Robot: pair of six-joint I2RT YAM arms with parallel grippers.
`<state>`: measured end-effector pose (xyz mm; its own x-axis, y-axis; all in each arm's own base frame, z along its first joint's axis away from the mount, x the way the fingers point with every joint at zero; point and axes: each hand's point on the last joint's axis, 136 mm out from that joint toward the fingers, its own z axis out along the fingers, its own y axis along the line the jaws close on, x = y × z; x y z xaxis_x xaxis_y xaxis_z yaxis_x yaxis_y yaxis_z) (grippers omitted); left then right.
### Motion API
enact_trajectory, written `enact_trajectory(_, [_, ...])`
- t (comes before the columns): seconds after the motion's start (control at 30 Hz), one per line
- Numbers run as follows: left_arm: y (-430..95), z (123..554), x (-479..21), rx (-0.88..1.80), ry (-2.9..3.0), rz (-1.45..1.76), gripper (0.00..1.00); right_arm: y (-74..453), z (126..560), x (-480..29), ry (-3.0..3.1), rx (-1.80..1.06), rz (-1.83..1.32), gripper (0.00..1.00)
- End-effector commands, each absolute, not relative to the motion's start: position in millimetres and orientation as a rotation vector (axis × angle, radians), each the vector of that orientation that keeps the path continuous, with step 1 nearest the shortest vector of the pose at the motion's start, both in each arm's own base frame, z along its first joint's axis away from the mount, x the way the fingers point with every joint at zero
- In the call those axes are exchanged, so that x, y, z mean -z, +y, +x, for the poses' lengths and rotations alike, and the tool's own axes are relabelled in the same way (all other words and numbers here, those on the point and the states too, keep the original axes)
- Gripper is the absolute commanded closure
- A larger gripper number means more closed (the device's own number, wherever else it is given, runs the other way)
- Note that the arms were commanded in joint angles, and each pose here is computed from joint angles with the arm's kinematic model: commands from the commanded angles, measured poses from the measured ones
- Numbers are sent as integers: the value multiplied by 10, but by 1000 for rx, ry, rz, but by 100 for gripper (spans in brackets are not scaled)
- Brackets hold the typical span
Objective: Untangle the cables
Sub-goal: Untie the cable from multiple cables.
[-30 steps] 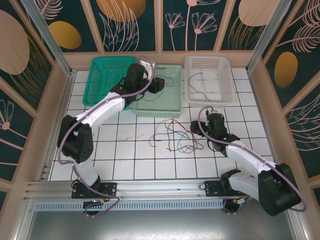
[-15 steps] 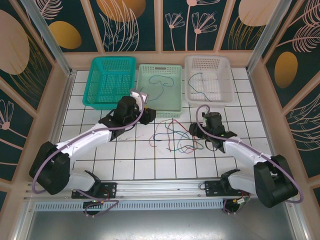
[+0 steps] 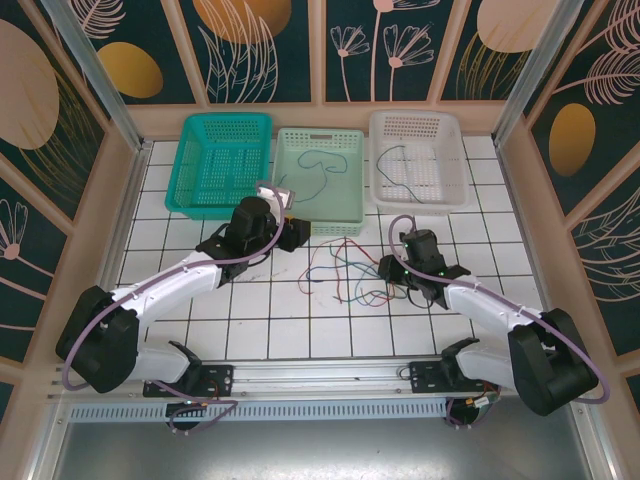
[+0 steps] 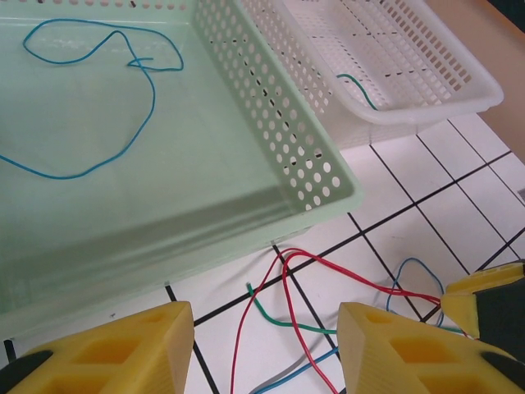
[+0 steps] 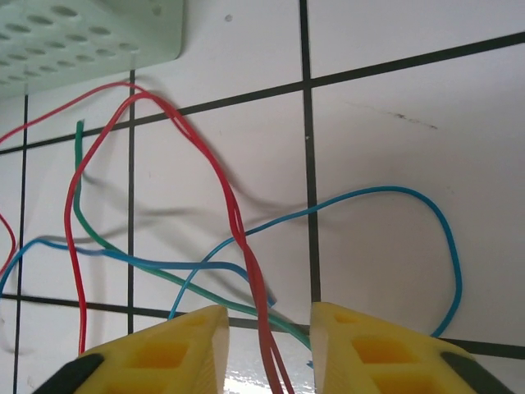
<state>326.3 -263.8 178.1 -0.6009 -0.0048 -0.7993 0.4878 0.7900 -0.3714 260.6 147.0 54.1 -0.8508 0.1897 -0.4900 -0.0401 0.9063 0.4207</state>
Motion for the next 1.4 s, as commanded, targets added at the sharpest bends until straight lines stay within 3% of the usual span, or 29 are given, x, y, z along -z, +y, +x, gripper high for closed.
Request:
enact_trajectory(0.0, [-2664, 3264, -1934, 760, 2062, 345, 50, 1416, 2541, -450, 2559, -534, 119, 69])
enact_trajectory(0.47, [-2676, 3264, -1931, 774, 2059, 338, 51, 1391, 2506, -397, 2584, -497, 107, 68])
enact_trajectory(0.77, [-2668, 3260, -1924, 773, 2060, 334, 51, 1381, 2547, -452, 2552, -492, 128, 91])
enact_trajectory(0.93, [-2664, 3260, -1902, 770, 2066, 330, 51, 1432, 2566, -615, 2505, -506, 104, 99])
enact_trajectory(1.37, [-2830, 3209, -1851, 862, 2071, 378, 52, 1857, 2508, -1156, 2330, -479, -277, 100])
